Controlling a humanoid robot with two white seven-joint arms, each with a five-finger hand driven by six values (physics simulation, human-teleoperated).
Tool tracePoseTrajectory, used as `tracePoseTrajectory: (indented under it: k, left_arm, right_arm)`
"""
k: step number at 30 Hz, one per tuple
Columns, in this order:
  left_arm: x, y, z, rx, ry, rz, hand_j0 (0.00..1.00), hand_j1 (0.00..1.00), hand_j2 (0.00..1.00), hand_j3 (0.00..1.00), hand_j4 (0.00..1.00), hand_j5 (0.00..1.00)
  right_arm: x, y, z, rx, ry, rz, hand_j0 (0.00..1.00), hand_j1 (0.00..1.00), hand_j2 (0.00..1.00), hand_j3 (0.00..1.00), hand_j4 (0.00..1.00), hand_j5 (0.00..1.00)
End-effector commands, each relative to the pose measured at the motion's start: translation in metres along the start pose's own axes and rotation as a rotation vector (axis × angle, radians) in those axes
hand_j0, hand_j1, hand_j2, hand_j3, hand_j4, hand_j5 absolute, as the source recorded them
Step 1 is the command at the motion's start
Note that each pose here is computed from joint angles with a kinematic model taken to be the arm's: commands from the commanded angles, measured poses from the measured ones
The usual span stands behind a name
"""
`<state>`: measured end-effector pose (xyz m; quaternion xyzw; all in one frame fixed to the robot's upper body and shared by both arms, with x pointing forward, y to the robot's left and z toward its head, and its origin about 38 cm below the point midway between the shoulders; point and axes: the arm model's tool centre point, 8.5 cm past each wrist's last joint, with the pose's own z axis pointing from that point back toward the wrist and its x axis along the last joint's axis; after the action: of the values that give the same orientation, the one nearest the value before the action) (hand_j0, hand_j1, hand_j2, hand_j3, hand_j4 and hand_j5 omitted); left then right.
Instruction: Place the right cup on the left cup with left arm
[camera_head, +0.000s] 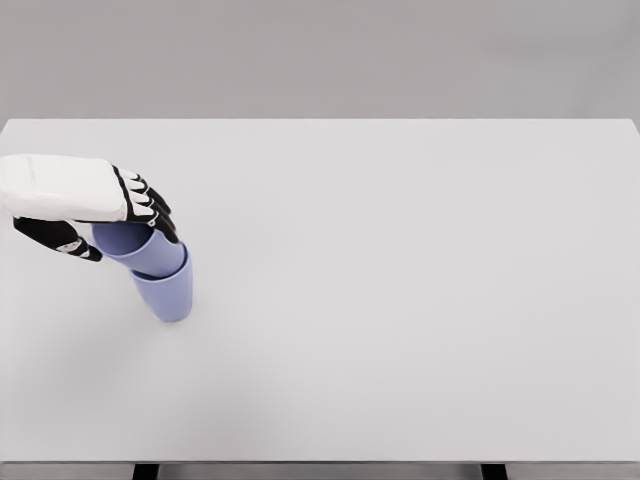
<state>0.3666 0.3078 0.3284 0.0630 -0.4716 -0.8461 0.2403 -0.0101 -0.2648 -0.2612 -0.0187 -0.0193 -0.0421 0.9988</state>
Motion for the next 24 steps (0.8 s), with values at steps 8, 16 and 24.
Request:
tracePoseTrajectory:
  k: [8, 16, 24]
  left_arm:
    - [0.0003, 0.0008, 0.0002, 0.004, -0.002, 0.002, 0.85, 0.85, 0.85, 0.85, 0.85, 0.85]
    - [0.0003, 0.0017, 0.0011, 0.007, 0.000, 0.001, 0.86, 0.86, 0.86, 0.86, 0.86, 0.86]
    - [0.0005, 0.0032, 0.0037, 0.010, 0.001, -0.006, 0.97, 0.97, 0.97, 0.97, 0.97, 0.97]
  right_arm:
    - [0.0000, 0.0000, 0.0000, -0.001, 0.000, 0.000, 1.00, 1.00, 1.00, 1.00, 1.00, 1.00]
    - [0.0000, 0.0000, 0.0000, -0.001, 0.000, 0.000, 1.00, 1.00, 1.00, 1.00, 1.00, 1.00]
    - [0.0000, 0.0001, 0.0000, 0.001, 0.000, 0.000, 1.00, 1.00, 1.00, 1.00, 1.00, 1.00]
